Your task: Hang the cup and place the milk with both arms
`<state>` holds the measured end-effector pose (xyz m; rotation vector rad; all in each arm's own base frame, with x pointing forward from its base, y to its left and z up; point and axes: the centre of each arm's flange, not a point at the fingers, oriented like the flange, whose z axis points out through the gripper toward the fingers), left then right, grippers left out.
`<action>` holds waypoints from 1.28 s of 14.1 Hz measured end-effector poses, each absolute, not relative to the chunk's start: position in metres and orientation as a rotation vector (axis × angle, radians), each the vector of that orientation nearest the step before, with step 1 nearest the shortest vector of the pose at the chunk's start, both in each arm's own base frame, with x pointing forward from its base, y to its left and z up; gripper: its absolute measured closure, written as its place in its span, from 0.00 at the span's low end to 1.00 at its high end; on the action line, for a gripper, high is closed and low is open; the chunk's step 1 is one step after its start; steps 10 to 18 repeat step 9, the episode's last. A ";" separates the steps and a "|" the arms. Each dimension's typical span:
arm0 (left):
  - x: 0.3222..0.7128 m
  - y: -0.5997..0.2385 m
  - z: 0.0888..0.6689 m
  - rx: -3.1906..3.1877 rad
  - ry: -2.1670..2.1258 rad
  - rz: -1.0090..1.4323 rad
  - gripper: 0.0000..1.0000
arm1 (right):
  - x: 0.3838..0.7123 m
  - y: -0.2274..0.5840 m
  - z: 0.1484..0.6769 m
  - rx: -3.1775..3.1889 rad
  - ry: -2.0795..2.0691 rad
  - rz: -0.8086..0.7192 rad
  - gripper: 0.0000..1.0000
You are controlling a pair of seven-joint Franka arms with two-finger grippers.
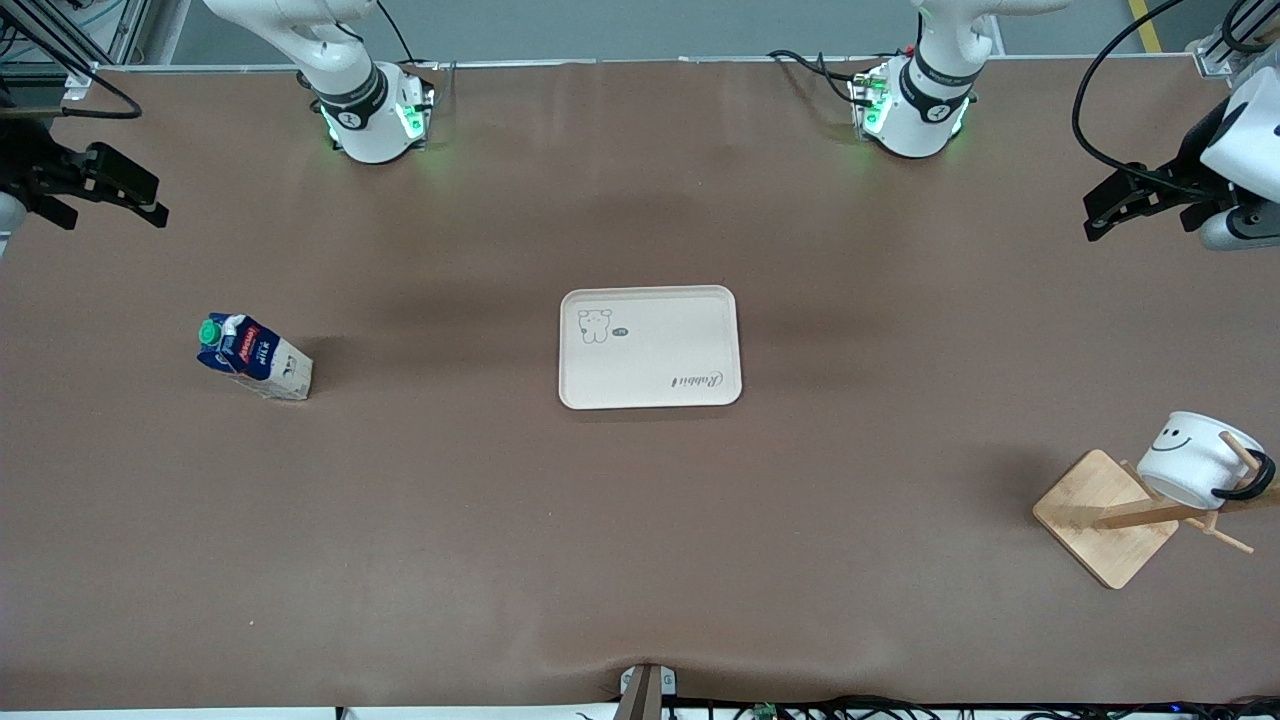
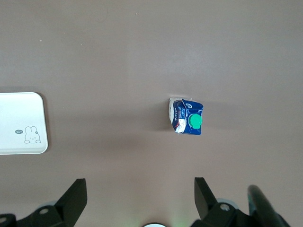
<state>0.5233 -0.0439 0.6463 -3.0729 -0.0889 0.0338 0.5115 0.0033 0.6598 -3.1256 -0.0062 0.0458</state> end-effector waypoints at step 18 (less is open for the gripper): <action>0.523 -0.045 0.647 -3.074 -0.083 0.028 0.00 | 0.512 0.001 0.659 -3.125 0.001 0.049 0.00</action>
